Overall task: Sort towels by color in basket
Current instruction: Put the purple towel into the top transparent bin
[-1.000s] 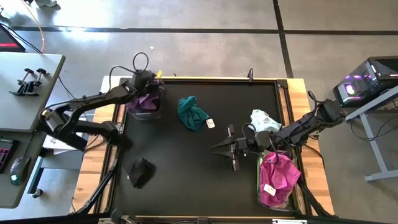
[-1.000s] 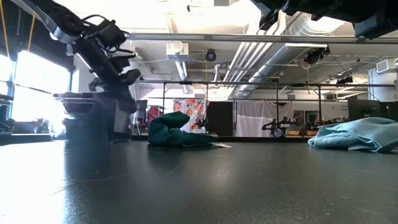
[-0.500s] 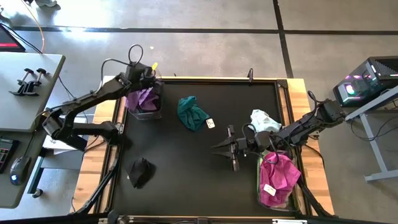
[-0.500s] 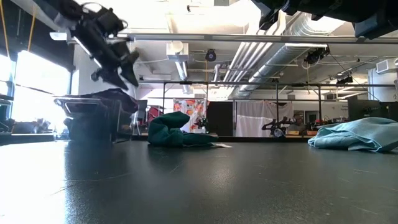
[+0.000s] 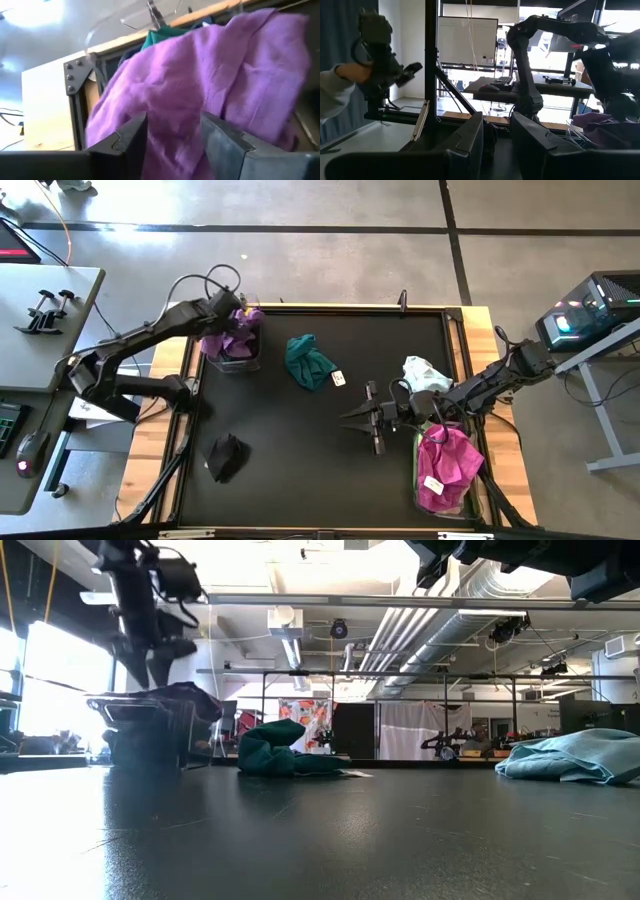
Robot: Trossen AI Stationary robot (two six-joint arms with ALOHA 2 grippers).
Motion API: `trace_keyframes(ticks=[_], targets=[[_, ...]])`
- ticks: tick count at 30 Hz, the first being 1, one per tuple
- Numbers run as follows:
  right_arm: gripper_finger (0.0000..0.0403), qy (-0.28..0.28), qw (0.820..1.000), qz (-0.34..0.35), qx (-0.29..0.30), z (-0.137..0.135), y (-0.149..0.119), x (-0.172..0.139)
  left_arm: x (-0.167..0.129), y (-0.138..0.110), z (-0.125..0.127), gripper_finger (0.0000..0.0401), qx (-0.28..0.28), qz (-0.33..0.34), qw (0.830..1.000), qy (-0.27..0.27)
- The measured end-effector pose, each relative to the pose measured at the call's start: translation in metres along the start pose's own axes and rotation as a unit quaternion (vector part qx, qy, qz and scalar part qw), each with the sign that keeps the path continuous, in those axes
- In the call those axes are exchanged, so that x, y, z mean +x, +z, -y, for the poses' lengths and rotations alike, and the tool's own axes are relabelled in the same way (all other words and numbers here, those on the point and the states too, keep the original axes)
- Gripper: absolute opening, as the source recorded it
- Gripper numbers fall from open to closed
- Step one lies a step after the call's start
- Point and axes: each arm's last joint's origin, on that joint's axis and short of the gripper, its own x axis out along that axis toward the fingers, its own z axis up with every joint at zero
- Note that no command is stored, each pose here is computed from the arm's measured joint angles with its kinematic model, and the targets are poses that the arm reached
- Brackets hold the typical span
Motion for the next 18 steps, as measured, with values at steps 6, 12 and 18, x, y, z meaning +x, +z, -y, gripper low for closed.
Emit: trace_keyframes(ticks=[6,12,18], targets=[[0.0094,0.0,1.0,0.0,0.0,0.0,0.0,0.0,0.046,-0.009,0.024,0.0124,0.022,-0.033,0.998,-0.04],[0.0094,0.0,1.0,0.0,0.002,0.0,0.0,0.0,0.084,-0.011,0.045,0.009,0.036,-0.033,0.996,-0.079],[0.0094,0.0,1.0,0.0,0.002,0.0,0.0,0.0,0.087,-0.004,0.045,0.0073,0.054,-0.022,0.995,-0.087]])
